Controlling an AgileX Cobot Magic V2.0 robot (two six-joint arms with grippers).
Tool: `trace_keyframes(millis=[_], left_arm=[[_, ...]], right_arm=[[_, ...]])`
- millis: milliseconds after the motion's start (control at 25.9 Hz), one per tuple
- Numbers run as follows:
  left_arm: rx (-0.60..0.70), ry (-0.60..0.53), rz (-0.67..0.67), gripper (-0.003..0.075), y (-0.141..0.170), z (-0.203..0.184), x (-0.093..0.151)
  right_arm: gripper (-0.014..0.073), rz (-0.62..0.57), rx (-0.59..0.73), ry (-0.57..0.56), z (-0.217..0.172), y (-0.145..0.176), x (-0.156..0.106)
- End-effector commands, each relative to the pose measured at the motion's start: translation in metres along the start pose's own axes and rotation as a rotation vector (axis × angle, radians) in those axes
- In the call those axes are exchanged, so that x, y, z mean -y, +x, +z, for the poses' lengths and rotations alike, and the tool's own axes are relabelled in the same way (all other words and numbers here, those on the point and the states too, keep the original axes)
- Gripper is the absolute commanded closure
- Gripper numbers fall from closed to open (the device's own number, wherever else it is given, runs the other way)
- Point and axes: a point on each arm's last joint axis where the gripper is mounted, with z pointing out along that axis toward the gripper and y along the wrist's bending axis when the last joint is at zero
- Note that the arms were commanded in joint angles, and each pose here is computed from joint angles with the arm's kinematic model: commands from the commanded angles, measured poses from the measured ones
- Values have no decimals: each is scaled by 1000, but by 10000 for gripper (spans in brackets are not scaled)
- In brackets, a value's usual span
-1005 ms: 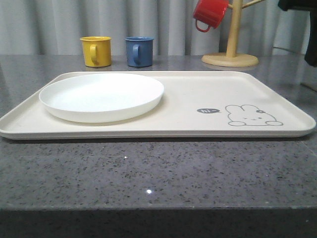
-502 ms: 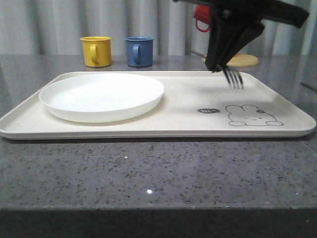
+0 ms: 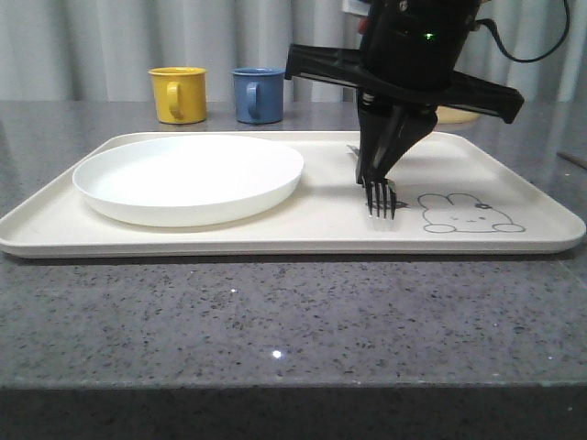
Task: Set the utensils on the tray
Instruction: 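Carry the fork with the right gripper onto the tray beside the plate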
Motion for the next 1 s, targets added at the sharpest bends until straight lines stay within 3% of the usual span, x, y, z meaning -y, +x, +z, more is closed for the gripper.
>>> trace_keyframes(millis=[0, 155, 348, 502, 773, 966], left_arm=[[98, -14, -20, 738, -16, -2, -2], [98, -14, -20, 738, -16, -2, -2], [98, -14, -20, 738, -16, -2, -2], [98, -14, -20, 738, -16, -2, -2], [98, -14, -20, 738, -16, -2, -2], [98, -14, -20, 738, -16, -2, -2]], right_arm=[[620, -6, 87, -56, -22, -9, -7], [600, -6, 82, -52, -21, -8, -6], [401, 5, 76, -64, -21, -8, -8], [298, 16, 72, -81, -24, -9, -10], [284, -72, 101, 12, -68, -27, -8], [284, -144, 71, 105, -89, -39, 27]])
